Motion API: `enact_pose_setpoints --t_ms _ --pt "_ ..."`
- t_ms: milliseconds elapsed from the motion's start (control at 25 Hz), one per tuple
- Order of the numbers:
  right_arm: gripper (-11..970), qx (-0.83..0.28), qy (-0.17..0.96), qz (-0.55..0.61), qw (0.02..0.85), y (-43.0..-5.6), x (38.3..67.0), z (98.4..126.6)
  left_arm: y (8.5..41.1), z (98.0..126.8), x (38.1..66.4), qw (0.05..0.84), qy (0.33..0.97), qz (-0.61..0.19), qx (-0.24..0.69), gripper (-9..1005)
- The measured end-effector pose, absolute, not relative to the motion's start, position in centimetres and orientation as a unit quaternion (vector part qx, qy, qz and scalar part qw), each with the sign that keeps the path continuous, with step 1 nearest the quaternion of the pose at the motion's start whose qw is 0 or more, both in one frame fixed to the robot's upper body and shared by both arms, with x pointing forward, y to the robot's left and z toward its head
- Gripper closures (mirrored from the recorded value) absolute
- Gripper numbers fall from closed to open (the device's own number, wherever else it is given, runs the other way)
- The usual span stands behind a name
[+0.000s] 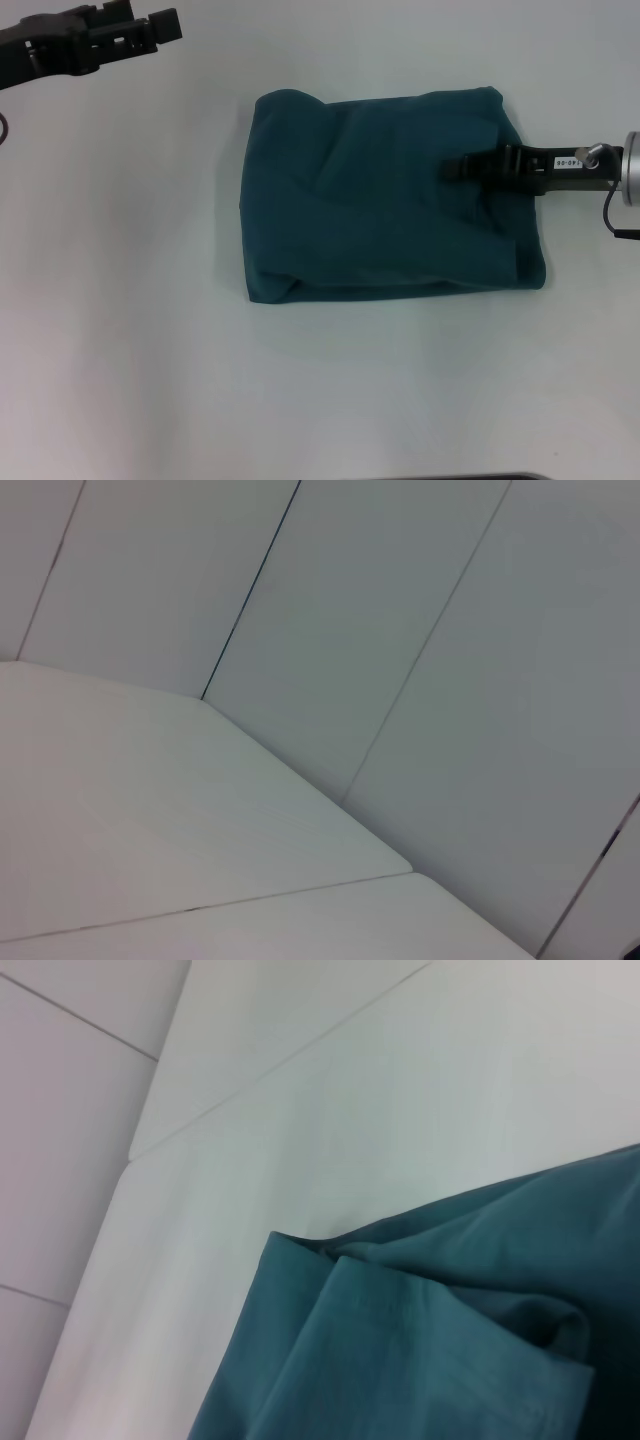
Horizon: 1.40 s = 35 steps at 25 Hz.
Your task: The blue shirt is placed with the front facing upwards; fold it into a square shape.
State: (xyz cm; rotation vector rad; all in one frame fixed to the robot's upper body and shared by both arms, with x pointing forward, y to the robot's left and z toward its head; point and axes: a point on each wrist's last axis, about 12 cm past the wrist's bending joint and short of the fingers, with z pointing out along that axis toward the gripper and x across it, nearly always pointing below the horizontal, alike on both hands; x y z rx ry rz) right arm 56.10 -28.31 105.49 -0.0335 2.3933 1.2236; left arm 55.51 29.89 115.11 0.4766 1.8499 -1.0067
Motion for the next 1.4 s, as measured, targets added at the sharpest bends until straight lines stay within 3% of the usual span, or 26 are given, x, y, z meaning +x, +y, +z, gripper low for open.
enact_pose_setpoints --t_ms 200,440,640,1400 --pt "606 -0.01 0.867 0.444 0.226 -28.4 56.0 105.5 29.9 115.1 55.6 0.472 0.756 -0.41 0.195 32" --pt "851 -0.006 0.855 0.457 0.246 -28.5 56.2 105.8 29.9 115.1 55.6 0.47 0.757 -0.41 0.195 32" --pt "932 -0.019 0.836 0.482 0.26 -28.5 56.5 107.2 29.8 114.9 55.6 0.466 0.76 -0.409 0.194 32" --pt "898 -0.061 0.799 0.522 0.294 -29.6 57.7 111.5 30.1 114.7 55.9 0.467 0.765 -0.404 0.182 33"
